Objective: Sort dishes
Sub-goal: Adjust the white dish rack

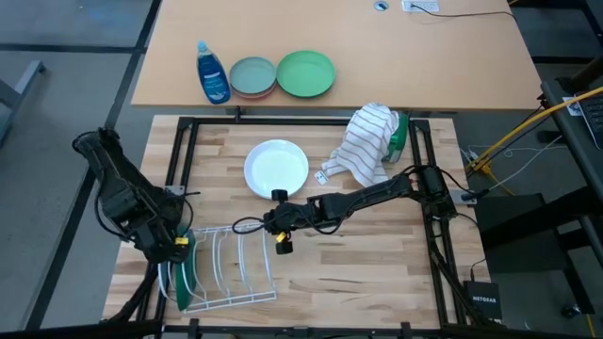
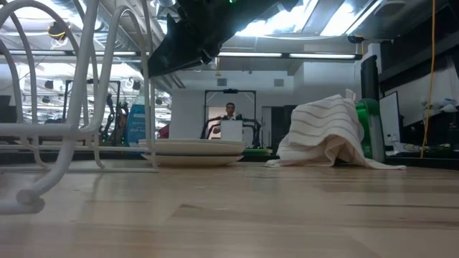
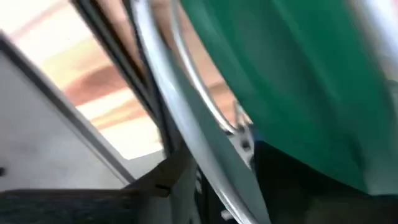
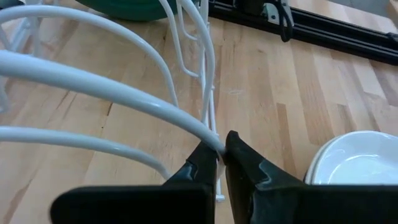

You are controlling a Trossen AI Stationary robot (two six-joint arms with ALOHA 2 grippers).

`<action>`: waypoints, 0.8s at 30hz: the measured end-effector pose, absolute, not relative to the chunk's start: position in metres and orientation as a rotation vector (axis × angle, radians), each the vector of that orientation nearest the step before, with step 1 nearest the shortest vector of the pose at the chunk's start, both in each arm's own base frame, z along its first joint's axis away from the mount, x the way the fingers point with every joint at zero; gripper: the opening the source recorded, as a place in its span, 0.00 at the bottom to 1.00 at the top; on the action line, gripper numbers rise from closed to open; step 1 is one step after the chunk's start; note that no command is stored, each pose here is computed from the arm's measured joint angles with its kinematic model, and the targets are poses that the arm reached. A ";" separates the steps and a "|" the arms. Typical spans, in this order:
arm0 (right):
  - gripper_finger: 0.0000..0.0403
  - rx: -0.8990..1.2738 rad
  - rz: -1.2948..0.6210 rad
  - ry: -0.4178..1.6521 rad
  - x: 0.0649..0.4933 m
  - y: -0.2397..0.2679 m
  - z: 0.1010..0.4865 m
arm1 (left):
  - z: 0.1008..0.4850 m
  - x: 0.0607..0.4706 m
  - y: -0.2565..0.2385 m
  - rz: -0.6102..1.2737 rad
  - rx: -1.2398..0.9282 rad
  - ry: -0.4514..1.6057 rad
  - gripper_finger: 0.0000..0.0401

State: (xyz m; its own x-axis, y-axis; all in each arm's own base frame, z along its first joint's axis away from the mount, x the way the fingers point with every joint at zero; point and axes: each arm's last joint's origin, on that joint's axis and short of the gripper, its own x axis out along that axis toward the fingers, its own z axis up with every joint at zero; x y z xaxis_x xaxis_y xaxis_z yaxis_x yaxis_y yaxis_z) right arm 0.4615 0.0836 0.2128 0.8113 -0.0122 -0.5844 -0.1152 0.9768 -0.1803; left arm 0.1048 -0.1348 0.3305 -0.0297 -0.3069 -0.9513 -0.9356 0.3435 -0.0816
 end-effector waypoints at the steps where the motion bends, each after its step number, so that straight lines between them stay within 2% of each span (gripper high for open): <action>1: 0.04 -0.223 0.039 0.621 0.462 0.084 0.213 | 0.329 0.105 -0.136 0.762 -1.131 1.567 0.31; 7: 0.04 -0.260 -0.002 0.620 0.461 0.083 0.214 | 0.323 0.106 -0.134 0.892 -1.056 1.547 0.10; 10: 0.04 -0.264 0.002 0.624 0.460 0.084 0.214 | 0.323 0.104 -0.129 0.963 -1.050 1.479 0.04; 18: 0.04 -0.316 -0.046 0.650 0.459 0.081 0.214 | 0.322 0.104 -0.126 0.958 -1.035 1.399 0.08; 24: 0.04 -0.355 -0.095 0.671 0.457 0.078 0.213 | 0.322 0.107 -0.125 1.004 -1.073 1.324 0.06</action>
State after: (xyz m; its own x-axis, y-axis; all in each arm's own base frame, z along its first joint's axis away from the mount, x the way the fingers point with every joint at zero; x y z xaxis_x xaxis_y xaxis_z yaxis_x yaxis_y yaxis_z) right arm 0.4572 0.0782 0.2132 0.7813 -0.1998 -0.5914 -0.0270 0.9357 -0.3518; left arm 0.1069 -0.1246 0.3218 0.0147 -0.0403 -0.9991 -0.9730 0.2295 -0.0235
